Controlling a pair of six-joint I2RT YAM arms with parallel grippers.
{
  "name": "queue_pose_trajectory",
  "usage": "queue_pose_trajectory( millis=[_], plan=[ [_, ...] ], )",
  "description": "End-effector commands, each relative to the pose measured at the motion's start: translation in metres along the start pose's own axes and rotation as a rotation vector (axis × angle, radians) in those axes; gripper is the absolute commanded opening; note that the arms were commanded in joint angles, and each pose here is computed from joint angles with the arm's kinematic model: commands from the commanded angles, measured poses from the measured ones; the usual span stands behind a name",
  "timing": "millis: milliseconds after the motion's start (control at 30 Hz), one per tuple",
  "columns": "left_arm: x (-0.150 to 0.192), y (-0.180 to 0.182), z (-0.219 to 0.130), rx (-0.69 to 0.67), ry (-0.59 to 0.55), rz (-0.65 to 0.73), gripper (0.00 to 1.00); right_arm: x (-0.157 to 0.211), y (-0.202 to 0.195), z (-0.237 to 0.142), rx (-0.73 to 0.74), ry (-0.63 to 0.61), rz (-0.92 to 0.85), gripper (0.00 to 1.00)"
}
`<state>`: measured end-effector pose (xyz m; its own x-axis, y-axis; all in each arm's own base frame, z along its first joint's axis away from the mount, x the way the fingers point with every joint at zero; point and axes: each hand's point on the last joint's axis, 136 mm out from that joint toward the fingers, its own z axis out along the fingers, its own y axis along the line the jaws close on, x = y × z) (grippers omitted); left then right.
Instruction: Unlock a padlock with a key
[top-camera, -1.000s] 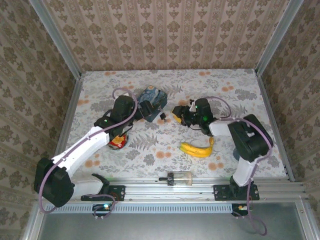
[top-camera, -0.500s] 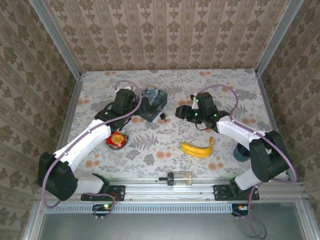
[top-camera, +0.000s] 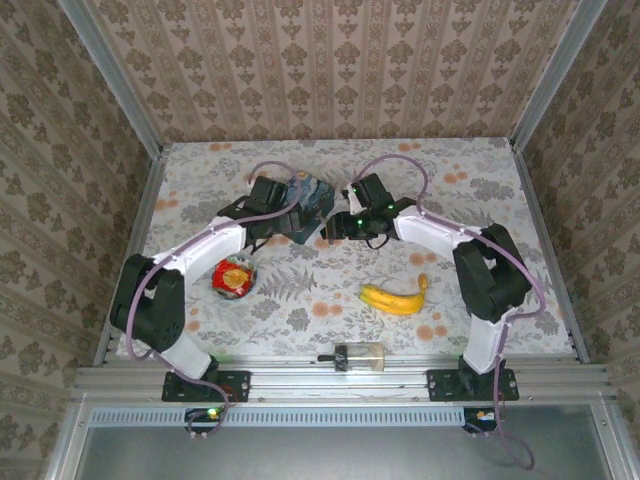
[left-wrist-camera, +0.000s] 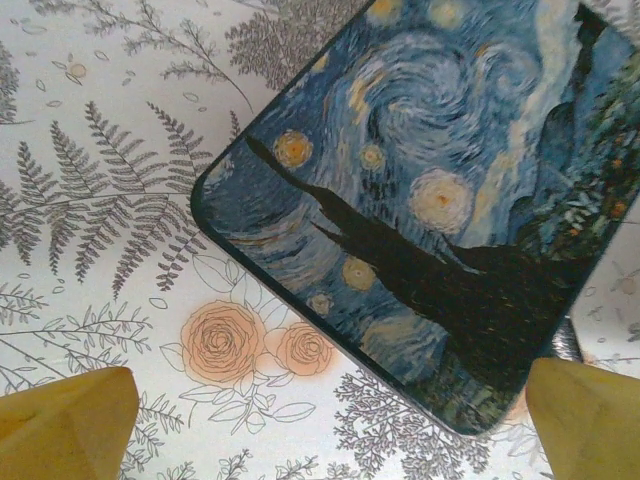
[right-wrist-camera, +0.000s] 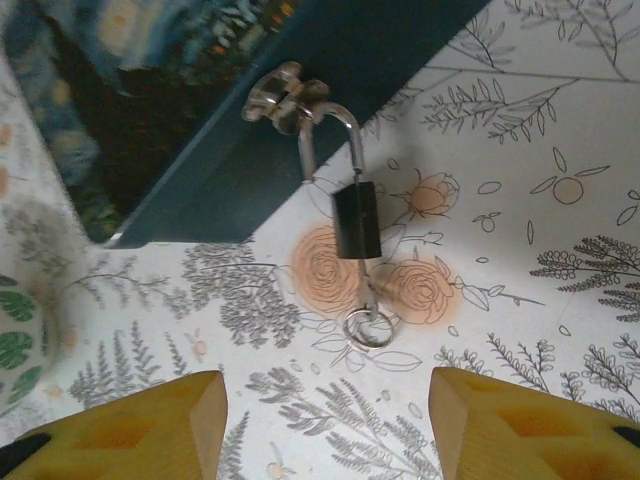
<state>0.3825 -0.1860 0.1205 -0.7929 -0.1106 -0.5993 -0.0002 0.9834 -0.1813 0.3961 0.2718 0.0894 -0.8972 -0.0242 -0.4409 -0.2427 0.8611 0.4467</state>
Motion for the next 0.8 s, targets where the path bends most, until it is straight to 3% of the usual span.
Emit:
queue_pose_trajectory(
  millis=[0,600,767],
  plan=[
    [-0.013,-0.003,0.005,0.006,-0.007,-0.023,1.00,-0.001,-0.001,0.007,0.019,0.045,-0.003,0.56],
    [-0.013,-0.010,0.037,0.040,0.026,-0.096,0.95,-0.013,-0.005,0.055,0.014,0.101,-0.007,0.50],
    [-0.009,-0.007,0.043,0.032,0.034,-0.104,0.88,-0.012,-0.006,0.063,0.005,0.110,0.001,0.47]
  ],
)
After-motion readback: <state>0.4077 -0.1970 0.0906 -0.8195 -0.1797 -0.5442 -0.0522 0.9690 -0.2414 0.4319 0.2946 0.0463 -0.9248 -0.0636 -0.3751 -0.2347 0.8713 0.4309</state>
